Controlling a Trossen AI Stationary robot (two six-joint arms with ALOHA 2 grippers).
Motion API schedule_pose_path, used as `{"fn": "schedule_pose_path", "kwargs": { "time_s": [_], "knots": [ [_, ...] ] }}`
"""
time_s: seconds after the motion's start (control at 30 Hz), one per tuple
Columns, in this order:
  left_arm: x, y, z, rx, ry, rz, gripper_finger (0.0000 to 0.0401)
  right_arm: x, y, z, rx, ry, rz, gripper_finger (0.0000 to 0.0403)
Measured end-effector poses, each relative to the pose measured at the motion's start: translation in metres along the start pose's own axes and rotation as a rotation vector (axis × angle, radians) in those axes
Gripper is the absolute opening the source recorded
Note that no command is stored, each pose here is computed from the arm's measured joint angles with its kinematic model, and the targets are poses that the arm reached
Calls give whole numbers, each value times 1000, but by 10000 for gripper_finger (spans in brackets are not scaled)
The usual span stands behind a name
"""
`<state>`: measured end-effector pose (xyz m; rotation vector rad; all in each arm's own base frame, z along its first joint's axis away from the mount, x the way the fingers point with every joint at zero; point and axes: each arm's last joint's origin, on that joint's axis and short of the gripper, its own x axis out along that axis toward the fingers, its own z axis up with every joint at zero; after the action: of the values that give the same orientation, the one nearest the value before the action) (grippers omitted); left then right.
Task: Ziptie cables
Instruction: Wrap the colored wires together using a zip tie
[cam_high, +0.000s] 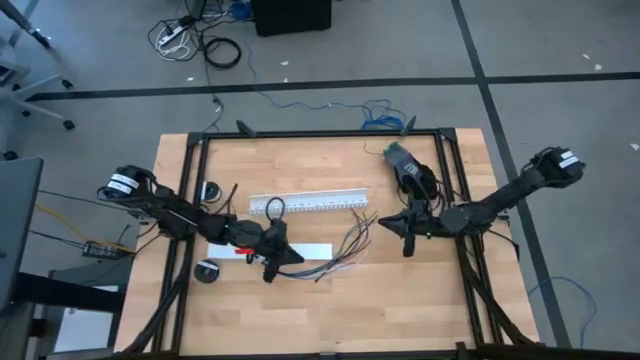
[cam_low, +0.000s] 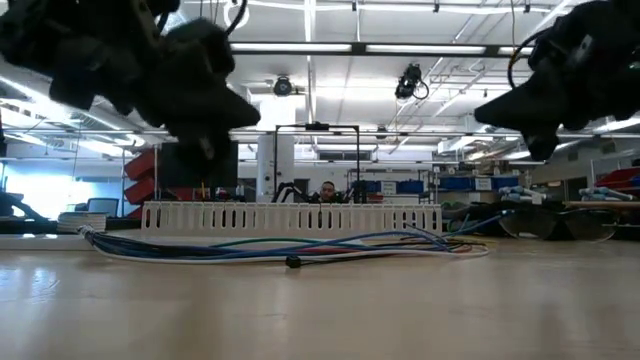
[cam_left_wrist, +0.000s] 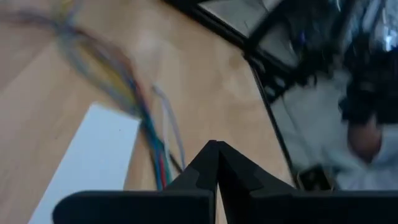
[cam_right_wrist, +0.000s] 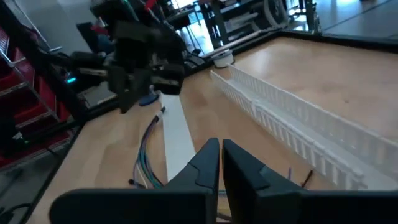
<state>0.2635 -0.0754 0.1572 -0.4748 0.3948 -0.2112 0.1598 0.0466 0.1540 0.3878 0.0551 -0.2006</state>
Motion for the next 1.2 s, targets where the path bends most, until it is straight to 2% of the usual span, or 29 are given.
{"fn": "schedule_pose_path", "kwargs": {
  "time_s": [0.2,0.33,0.47,0.63,0.97,1.2],
  "knots": [
    [13,-12,13,274,272,86,0,38,13,-8,-6,75,8,17],
    [16,-15,18,376,372,106,0,71,29,-15,-64,127,27,16],
    [12,-11,10,376,446,127,0,100,41,-31,-112,177,22,3],
    [5,-2,-5,369,560,164,0,127,51,-48,-80,236,59,1],
    [-6,11,-30,410,617,151,0,175,89,-53,-19,336,365,0],
    [-8,14,-35,413,603,148,0,191,92,-69,26,501,306,0]
  ]
}}
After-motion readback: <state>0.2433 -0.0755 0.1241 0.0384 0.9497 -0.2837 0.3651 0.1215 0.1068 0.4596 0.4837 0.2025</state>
